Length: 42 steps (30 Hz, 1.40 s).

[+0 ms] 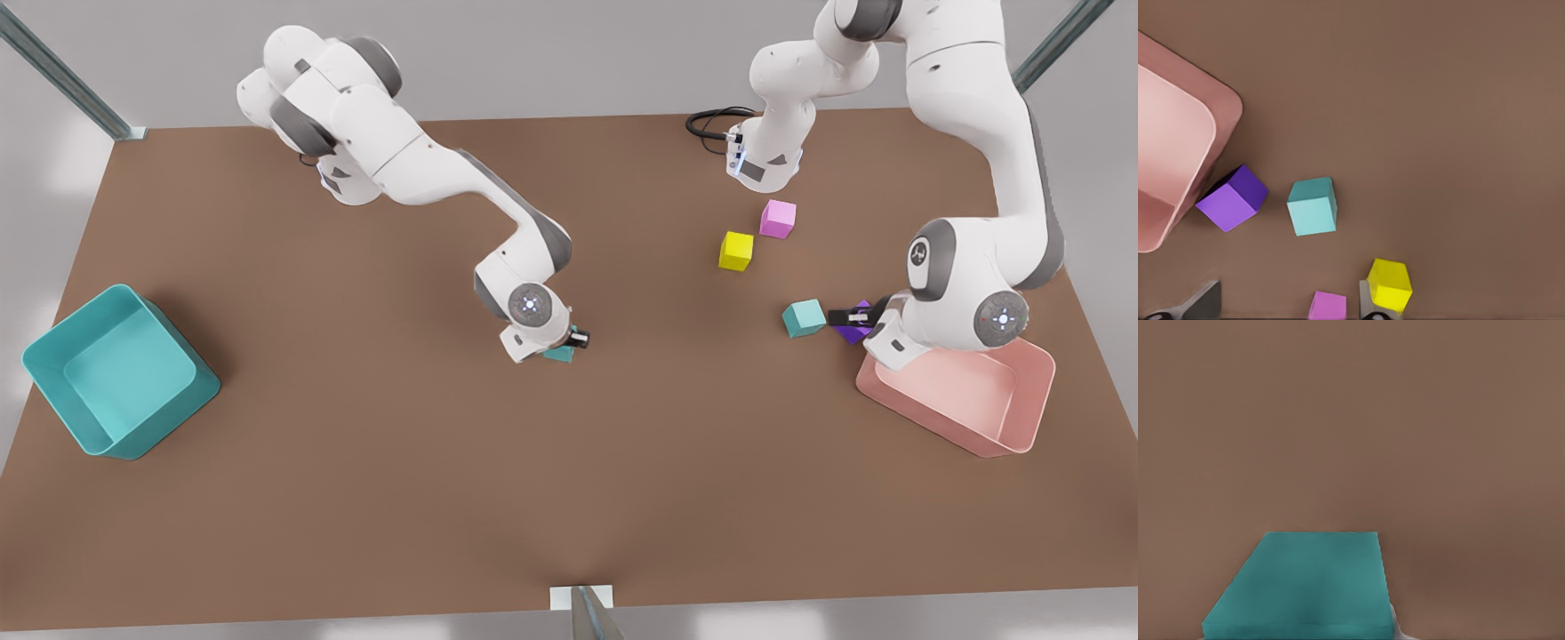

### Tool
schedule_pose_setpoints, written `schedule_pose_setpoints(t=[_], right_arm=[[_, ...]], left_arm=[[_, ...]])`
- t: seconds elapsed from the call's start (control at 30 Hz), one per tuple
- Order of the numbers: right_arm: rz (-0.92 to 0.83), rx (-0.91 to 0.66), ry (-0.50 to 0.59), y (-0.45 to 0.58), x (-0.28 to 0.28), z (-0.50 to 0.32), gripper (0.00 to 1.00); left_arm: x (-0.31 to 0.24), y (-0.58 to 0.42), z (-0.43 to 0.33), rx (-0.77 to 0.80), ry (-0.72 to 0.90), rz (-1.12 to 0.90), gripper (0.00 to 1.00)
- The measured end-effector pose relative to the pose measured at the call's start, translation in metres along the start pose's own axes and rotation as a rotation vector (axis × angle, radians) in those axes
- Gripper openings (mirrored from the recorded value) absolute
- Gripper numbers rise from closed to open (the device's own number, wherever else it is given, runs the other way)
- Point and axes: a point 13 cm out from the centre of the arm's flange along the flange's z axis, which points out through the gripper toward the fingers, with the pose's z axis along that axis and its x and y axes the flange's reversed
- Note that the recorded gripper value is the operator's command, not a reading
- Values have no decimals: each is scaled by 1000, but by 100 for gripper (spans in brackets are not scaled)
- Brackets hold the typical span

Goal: Stack the two blue cubes on top of each other

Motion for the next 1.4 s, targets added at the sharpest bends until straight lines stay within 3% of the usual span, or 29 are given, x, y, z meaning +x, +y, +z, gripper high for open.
schedule_pose_setpoints(t=[0.07, 0.1, 0.13, 0.53, 0.63, 0.73, 0.8, 0.9, 0.93, 1.1, 1.17, 1.27, 1.4], right_arm=[[62, -12, -4, 4, -3, 18, 61], [92, -20, -8, 5, -5, 23, 86], [119, -28, -13, 7, -7, 24, 100], [340, -147, -75, 23, -33, -55, 100], [437, -124, -68, -47, -106, -108, 100], [529, -12, -90, -219, -222, -157, 100], [474, 65, -161, -309, -254, -218, 100], [327, 130, -250, -356, -229, -330, 100], [267, 149, -267, -355, -210, -359, 100], [53, 235, -181, -368, -171, -376, 100], [-14, 255, -143, -372, -165, -373, 100], [-105, 274, -99, -377, -159, -369, 100], [-205, 287, -63, -381, -155, -367, 100]], left_arm=[[14, 12, 67, -12, 27, -10, 100], [12, 12, 87, -18, 10, -5, 100], [6, 11, 102, -23, -14, 2, 100], [-35, 19, 180, -22, -211, 5, 100], [-34, 19, 187, -22, -220, 4, 100], [-33, 20, 199, -21, -213, 2, 100], [-33, 19, 210, -21, -201, 1, 100], [-32, 18, 226, -21, -184, 2, 98], [-33, 18, 227, -21, -185, 3, 68], [-36, 10, 216, -31, -215, 10, 67], [-50, -9, 178, -38, -263, 37, 67], [-77, -135, 92, -28, -354, 198, 67], [-33, -384, 106, -5, -310, 448, 68]])
